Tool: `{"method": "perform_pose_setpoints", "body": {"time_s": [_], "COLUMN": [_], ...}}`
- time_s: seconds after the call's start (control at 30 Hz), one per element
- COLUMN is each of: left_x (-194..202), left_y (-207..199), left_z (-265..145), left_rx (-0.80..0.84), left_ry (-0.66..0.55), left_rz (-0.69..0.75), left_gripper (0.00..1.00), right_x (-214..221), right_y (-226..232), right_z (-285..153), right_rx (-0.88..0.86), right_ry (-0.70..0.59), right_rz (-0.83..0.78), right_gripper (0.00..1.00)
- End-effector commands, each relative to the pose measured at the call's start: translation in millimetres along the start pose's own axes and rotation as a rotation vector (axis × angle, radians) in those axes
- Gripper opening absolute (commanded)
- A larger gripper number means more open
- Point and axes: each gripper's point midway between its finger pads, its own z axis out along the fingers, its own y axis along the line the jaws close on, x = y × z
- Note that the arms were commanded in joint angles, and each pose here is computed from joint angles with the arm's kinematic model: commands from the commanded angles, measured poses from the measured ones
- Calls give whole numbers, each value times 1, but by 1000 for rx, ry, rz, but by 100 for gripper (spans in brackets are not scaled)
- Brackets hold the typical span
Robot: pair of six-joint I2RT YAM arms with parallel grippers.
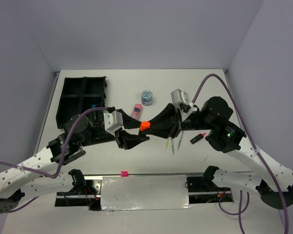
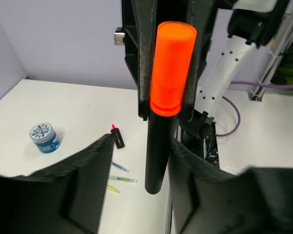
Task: Sort the stationery into containers
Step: Close the pen cap on the pen.
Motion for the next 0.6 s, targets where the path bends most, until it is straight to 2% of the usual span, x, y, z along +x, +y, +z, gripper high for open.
{"method": "perform_pose_setpoints", "body": {"time_s": [0.0, 0.07, 0.23, 0.33, 0.37, 0.43, 0.47, 0.5, 0.57], "left_x": [-19, -24, -31, -33, -33, -31, -29, -27, -26], "left_y": [-18, -21, -26, -29, -30, -31, -31, -32, -34], "left_z": [-1, -1, 0, 0, 0, 1, 2, 2, 1], "left_rx": [95, 110, 141, 159, 165, 175, 176, 187, 194], "left_ry": [-56, -81, -113, -122, -122, -114, -105, -100, -106], "left_rz": [0, 1, -2, -5, -6, -10, -14, -13, -18], "left_gripper": [57, 51, 47, 40, 25, 11, 0, 0, 0], "right_x": [-8, -6, 3, 3, 3, 2, 2, 1, 1], "right_y": [26, 25, 21, 18, 17, 13, 12, 11, 8], "right_z": [-6, -4, -1, 0, 0, 1, 1, 1, 2], "right_rx": [-135, -137, -138, -120, -115, -94, -91, -80, -58], "right_ry": [0, 0, 19, 18, 17, 17, 16, 13, 6], "right_rz": [-36, -33, -13, -15, -15, -13, -12, -1, 17], "right_gripper": [0, 0, 0, 0, 0, 0, 0, 0, 17]}}
